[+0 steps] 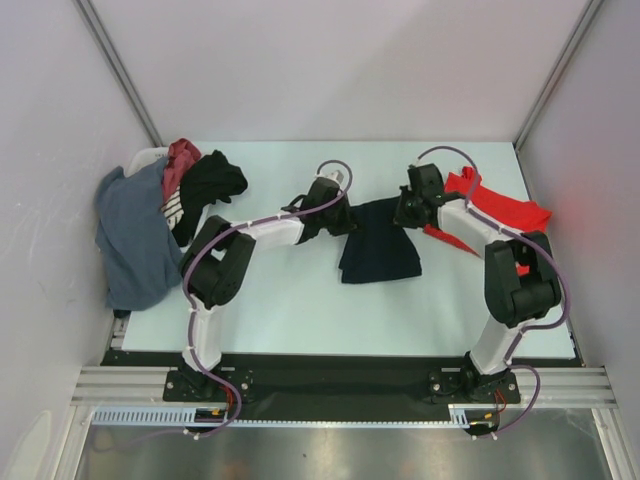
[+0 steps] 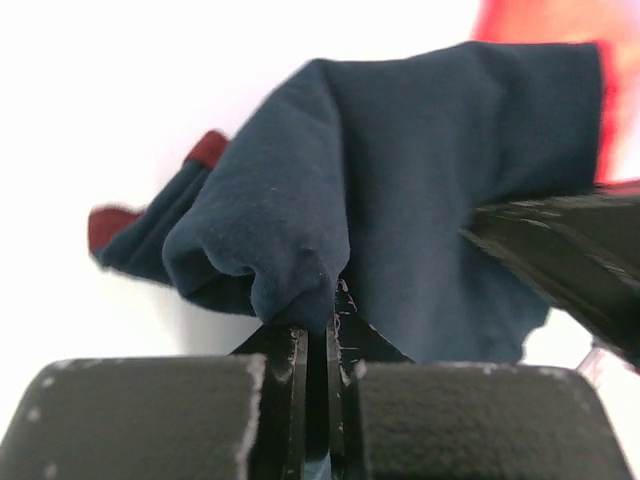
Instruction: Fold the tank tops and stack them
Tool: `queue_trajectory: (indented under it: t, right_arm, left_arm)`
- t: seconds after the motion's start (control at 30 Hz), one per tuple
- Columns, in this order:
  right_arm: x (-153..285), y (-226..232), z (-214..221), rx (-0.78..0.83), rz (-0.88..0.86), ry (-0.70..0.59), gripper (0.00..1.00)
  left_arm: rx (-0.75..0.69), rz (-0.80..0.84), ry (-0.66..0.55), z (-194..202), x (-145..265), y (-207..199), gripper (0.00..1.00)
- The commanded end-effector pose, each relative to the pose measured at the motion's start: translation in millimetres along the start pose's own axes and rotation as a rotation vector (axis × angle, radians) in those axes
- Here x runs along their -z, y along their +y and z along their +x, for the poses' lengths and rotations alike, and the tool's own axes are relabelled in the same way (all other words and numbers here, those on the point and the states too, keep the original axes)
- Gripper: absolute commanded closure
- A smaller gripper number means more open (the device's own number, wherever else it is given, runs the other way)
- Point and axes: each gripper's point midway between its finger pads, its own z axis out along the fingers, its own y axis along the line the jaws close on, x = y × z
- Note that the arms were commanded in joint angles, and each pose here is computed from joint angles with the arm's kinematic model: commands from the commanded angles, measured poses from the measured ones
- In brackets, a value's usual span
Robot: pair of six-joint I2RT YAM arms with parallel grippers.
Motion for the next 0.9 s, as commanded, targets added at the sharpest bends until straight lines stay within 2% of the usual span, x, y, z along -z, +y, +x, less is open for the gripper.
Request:
queue_trajectory:
  t: [0.0,0.13,0.17,0.23,0.3,0.33,0.37,0.5,0.63,0.87]
  right_arm:
    - [36.9,4.8,-57.8,-0.012,-0.020,-0.161,1.00]
    - [52.7,-11.9,-72.7,-0.043,0.007,-0.196,1.00]
    - [56.1,-20.6,-76.3,-0.058,0.021,-0.202,1.00]
    - [65.8,-31.5,-83.3,-0.075,0.052,-0.232,1.00]
    - [73.5,-44.2,-90.4,-0.095,0.078,-0.257,1.00]
    - [79.2,-48.6,-94.3,-0.107,0.086,-0.271,1.00]
    - [82.2,-52.9,-97.0,-0.118,0.091,-0.280,1.00]
    - [95.9,-82.9,-112.6,-0.176,0.152,-0.317,1.00]
    - [106.8,-106.7,-118.6,-0.219,0.201,-0.343,1.00]
    - [126.5,-148.4,-115.6,-0.278,0.277,-0.388,1.00]
  left_arm:
    - [-0.039,0.229,-0.117,-35.9,4.5,-88.3,1.00]
    - [-0.077,0.370,-0.183,-57.8,1.1,-148.0,1.00]
    - [-0.096,0.392,-0.159,-47.8,-10.3,-155.2,1.00]
    - [-0.125,0.454,-0.183,-59.3,-10.3,-187.3,1.00]
    - [-0.123,0.483,-0.158,-47.8,-29.7,-195.1,1.00]
    - [-0.125,0.534,-0.188,-57.0,-27.1,-212.7,1.00]
    - [-0.096,0.540,-0.160,-47.3,-42.7,-209.8,1.00]
    - [-0.036,0.629,-0.166,-48.3,-57.7,-232.8,1.00]
    - [-0.034,0.722,-0.229,-53.6,-56.7,-267.7,1.00]
    - [-0.016,0.832,-0.339,-40.5,-57.3,-306.2,1.00]
